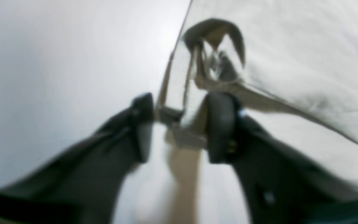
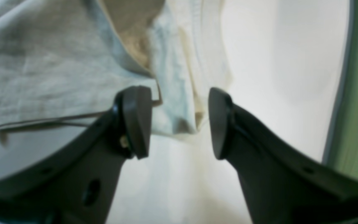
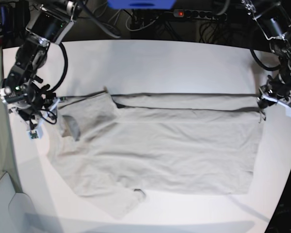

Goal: Layout the t-shirt on the table in an organized manner, then fold the t-shirt properly
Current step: 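Hold the folded edge with both grippers and pull it taut apart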

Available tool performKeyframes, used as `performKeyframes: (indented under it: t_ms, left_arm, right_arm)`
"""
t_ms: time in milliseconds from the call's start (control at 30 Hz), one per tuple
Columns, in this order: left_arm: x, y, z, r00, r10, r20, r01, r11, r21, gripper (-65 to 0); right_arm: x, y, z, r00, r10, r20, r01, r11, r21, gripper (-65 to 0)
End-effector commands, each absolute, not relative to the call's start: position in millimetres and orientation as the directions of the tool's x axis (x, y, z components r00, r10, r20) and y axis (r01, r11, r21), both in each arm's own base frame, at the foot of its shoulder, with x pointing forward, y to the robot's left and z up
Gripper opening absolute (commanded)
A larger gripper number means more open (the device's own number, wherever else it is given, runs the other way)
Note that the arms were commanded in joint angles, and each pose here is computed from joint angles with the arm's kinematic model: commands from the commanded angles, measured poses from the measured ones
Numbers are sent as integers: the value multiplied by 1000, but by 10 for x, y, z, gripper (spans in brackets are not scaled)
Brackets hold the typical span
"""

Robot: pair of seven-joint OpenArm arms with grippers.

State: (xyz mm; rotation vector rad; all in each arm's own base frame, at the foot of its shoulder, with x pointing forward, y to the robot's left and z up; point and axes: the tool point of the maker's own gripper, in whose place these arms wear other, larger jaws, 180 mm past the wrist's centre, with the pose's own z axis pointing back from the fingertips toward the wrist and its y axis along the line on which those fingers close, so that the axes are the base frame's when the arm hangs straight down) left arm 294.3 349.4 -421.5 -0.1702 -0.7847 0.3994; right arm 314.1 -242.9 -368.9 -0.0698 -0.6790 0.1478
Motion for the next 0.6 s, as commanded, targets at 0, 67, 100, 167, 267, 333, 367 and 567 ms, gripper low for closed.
performKeyframes:
  t_ms: [0,67,100,167,267,333,367,567]
  left_arm:
    - [3037,3588,-4064,608,395,689,-276,918,-284,-455]
    - [3037,3595,-4060,608,394,689,-276,919,-283,-489]
    - [3037,3601,-4057,608,393,690,-276,919,-281,-494]
    - [3037,3607,-4053,607,392,691,-276,920,-280,-495]
    - [3037,3607,-4053,607,392,691,-276,920,-280,-497]
    - [3037,3607,-4053,607,392,691,-276,920,-280,-498]
    - [3037,3607,-4053,607,392,691,-276,920,-280,-501]
    - [3037,3614,-4049,607,391,691,-276,920,-278,-650]
  right_arm:
    - [3215,-2532,-3542,740,151,655,-85,988,-131,-348]
    - [3182,-2601,-3546,744,131,655,-61,990,-129,-348]
    - [3170,-2627,-3547,745,124,655,-52,990,-128,-348]
    - [3144,-2684,-3546,747,110,656,-34,991,-127,-348]
    - [3083,-2723,-3584,757,98,645,-21,992,-126,-348]
    - [3034,-2700,-3634,764,105,637,-32,992,-126,-348]
    - [3025,-2697,-3653,767,103,633,-32,992,-123,-348]
    - [3024,-2696,-3665,769,104,631,-34,992,-122,-348]
